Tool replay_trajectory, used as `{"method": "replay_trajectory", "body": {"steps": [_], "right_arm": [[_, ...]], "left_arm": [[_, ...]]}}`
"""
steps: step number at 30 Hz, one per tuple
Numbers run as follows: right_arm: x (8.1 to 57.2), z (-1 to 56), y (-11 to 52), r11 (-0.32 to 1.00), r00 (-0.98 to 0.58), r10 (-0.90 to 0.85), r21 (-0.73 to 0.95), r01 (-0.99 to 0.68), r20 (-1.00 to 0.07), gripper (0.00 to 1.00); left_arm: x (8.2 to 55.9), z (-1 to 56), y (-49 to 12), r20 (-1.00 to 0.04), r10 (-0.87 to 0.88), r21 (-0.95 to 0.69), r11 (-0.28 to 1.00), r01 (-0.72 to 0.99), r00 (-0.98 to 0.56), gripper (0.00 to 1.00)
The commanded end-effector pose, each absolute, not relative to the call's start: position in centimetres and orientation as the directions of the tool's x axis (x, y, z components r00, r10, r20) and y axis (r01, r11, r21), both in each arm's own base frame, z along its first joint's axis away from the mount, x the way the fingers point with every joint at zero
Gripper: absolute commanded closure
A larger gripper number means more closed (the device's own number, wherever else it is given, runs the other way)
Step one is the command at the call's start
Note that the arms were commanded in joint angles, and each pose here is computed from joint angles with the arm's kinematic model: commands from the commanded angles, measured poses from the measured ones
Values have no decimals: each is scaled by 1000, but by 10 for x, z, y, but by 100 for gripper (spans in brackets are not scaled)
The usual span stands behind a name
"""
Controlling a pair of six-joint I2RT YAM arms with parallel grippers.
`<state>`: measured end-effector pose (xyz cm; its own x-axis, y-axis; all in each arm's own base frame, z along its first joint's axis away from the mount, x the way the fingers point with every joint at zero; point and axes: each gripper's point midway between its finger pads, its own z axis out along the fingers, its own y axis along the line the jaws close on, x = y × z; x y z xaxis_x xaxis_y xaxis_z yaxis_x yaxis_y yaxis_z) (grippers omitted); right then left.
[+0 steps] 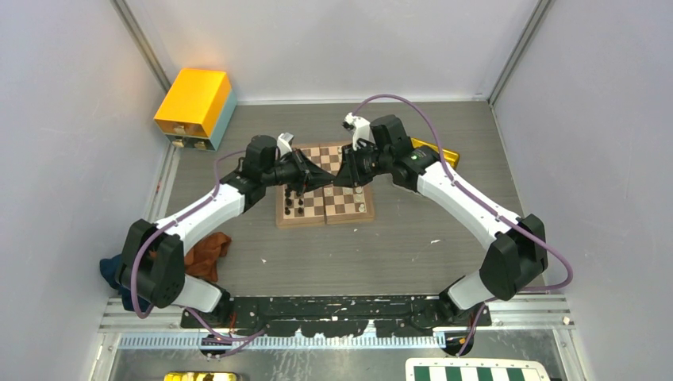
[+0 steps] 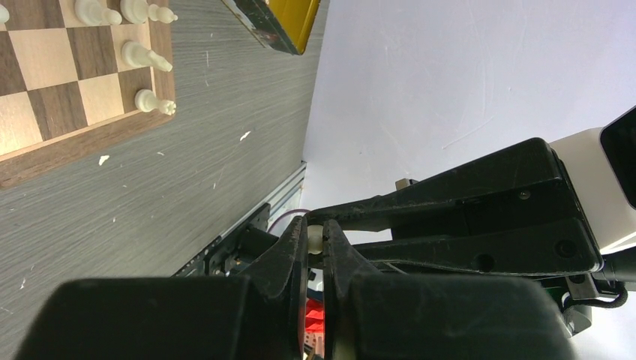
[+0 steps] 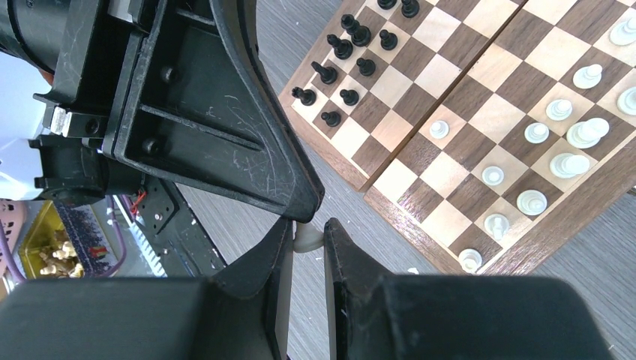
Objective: Set up the chess pieces on the board
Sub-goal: Place the chess piece on the chessboard.
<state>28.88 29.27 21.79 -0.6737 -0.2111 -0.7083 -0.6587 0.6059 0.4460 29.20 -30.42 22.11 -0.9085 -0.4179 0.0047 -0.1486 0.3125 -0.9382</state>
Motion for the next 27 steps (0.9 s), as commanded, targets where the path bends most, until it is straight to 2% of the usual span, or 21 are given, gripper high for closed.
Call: {"method": "replay_trajectory", "body": {"steps": [1, 4, 14, 18, 21, 27], "right_arm": [[310, 244, 302, 596, -601, -154, 412, -689, -784, 99], [310, 242, 302, 597, -605, -155, 414, -687, -781, 99], [311, 239, 302, 602, -606, -156, 411, -685, -780, 97], [311, 242, 301, 602, -601, -152, 409, -686, -785, 86], [311, 244, 300, 603, -598, -147, 407, -686, -788, 70], [307, 249, 299, 594, -593, -152, 406, -695, -791, 60]], "left_arm": [[273, 255, -312, -33, -334, -970, 238, -51, -942, 96], [274, 254, -312, -38, -336, -970, 240, -47, -941, 100], [278, 251, -310, -78, -345, -961, 276, -22, -935, 100], [280, 252, -309, -106, -349, -954, 299, -3, -931, 100], [282, 252, -307, -129, -356, -950, 312, 12, -926, 100], [286, 252, -307, -150, -362, -944, 329, 24, -920, 100]]}}
